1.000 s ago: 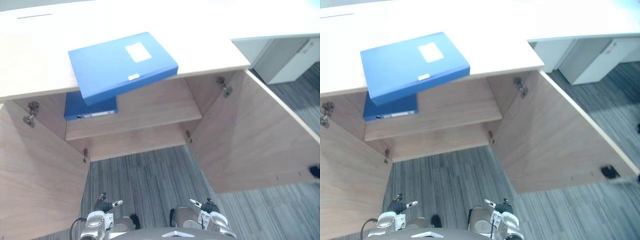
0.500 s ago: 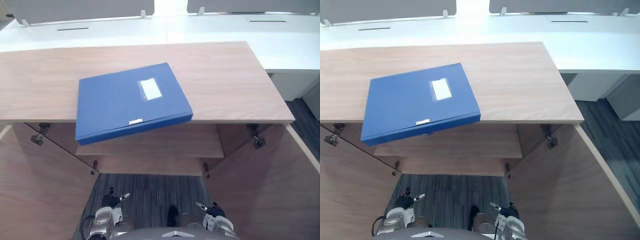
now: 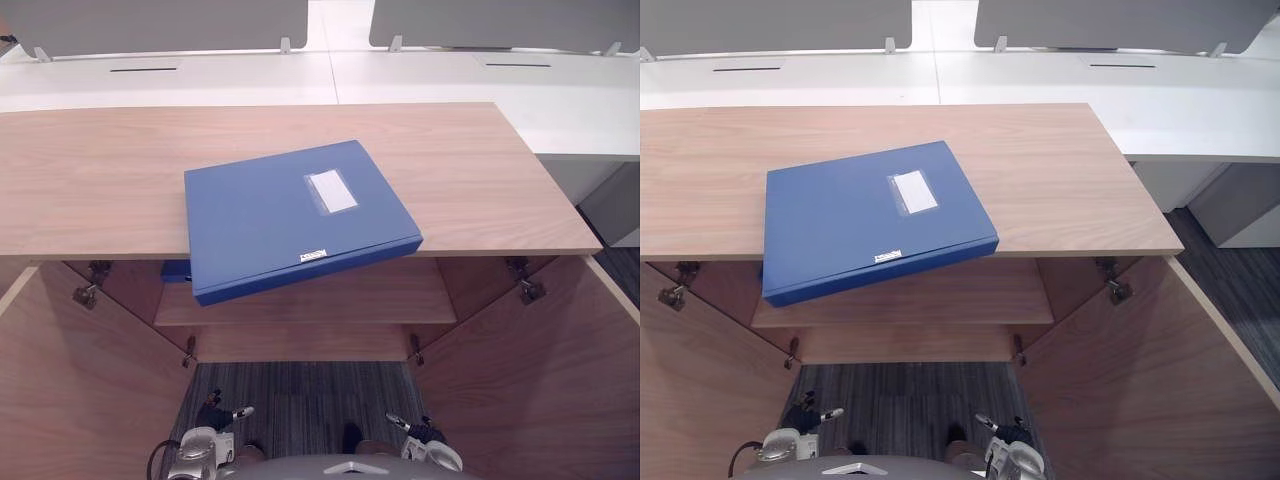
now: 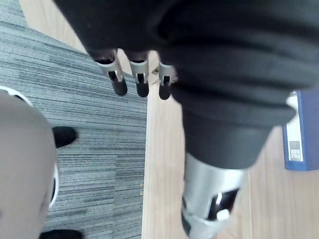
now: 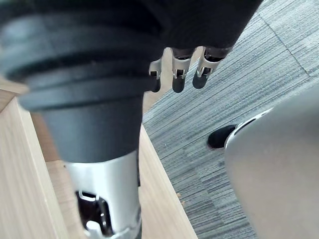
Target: Walk over to the cabinet, pick up the folder, carry it to the office cabinet, place the folder inside the office cabinet, then close the office cabinet door
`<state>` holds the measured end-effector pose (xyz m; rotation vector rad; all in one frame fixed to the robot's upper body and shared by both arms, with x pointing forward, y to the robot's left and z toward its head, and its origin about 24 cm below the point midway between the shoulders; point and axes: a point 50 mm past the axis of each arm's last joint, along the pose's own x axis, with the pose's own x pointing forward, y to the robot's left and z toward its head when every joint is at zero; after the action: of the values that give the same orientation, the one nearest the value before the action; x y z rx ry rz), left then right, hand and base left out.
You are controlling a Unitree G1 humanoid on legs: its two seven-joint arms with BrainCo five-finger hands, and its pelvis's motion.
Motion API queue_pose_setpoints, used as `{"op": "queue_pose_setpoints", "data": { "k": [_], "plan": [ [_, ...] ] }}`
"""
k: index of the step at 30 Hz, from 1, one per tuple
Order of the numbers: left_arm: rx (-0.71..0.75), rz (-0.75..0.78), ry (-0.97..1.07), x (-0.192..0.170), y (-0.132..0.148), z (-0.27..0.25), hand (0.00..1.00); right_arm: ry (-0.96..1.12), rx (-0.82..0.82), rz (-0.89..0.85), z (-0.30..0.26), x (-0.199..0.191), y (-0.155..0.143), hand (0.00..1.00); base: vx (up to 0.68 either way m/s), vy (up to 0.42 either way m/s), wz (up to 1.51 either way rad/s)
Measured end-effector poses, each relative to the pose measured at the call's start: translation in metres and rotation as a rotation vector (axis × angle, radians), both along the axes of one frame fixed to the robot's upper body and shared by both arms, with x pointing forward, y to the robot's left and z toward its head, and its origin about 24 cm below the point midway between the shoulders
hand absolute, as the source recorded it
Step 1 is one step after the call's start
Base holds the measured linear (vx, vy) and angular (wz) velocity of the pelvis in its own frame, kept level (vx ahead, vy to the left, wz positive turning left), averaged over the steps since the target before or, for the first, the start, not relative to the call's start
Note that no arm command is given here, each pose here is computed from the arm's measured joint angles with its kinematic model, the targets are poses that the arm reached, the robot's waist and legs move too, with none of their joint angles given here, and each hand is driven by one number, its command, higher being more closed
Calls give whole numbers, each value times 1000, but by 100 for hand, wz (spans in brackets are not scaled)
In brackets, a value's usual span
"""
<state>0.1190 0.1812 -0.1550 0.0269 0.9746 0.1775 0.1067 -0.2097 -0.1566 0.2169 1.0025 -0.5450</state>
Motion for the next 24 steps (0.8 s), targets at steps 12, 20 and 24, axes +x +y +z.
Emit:
{"op": "queue_pose_setpoints", "data": {
  "k": [12,20,24],
  "plan": [
    [18,85,-534,48,-6,77,0,-24,-39,60,3,-1,2,0,-51,-11,6],
    [59,64,-820,60,-4,131,0,-45,-50,93,5,4,4,0,12,2,13],
    [90,21,-939,62,-7,156,0,-50,-60,128,6,6,5,0,-32,-10,6]
  ]
}}
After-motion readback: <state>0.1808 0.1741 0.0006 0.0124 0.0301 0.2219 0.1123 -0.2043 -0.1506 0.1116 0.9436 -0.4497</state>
